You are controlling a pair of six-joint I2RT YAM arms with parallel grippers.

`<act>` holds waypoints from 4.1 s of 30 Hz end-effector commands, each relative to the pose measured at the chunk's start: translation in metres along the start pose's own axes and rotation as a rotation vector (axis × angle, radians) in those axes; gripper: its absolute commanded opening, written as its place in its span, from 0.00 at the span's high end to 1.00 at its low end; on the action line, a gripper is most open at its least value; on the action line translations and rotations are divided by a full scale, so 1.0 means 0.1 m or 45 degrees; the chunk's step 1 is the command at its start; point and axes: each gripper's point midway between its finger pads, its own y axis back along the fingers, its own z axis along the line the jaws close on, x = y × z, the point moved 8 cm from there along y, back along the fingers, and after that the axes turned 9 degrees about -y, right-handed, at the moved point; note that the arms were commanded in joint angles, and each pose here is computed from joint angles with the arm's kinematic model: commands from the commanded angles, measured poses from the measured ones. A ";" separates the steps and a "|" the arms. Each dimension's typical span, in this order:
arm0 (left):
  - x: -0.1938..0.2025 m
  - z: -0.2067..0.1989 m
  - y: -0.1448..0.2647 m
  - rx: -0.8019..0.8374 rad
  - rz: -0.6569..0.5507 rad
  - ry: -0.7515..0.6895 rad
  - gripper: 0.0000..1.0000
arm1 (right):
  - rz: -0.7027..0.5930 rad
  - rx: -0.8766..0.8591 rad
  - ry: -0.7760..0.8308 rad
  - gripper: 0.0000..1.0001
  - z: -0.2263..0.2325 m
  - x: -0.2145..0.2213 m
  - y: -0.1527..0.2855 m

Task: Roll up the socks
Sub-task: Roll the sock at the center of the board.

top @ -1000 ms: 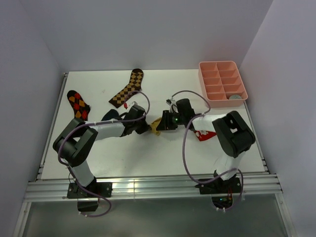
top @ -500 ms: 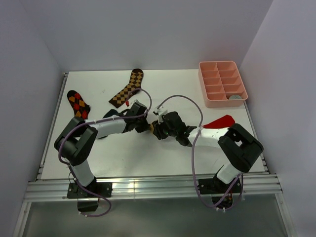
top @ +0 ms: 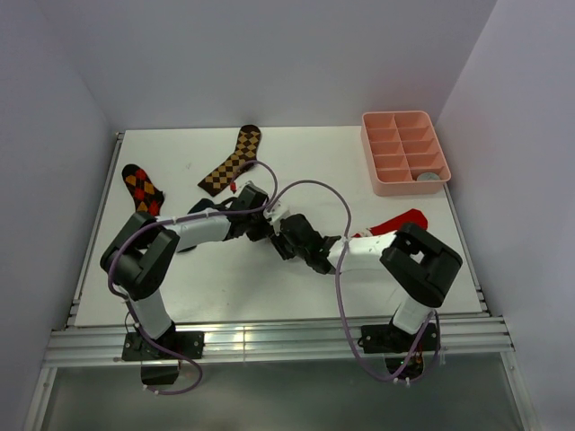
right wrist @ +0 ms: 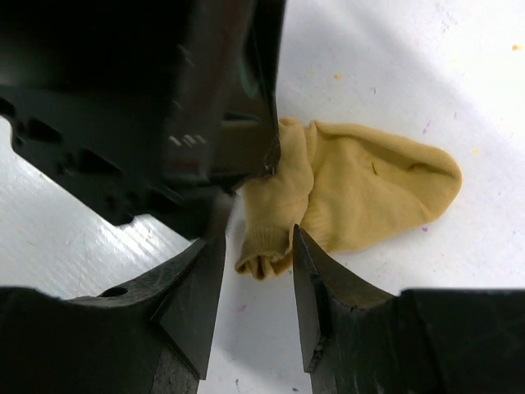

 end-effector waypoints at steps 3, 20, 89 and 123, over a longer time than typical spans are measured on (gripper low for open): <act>-0.06 -0.09 0.00 0.041 0.000 -0.016 1.00 | -0.056 0.073 0.081 0.55 0.11 -0.14 -0.10; -0.11 0.00 0.22 0.118 -0.106 0.022 0.72 | 0.181 -0.263 -0.242 1.00 0.12 -0.17 -0.13; -0.17 0.09 0.07 0.046 -0.098 0.053 1.00 | -0.093 -0.006 -0.075 0.68 0.05 -0.42 0.08; -0.25 0.00 0.14 0.130 -0.101 0.070 0.89 | 0.399 0.008 -0.001 1.00 0.14 0.10 -0.42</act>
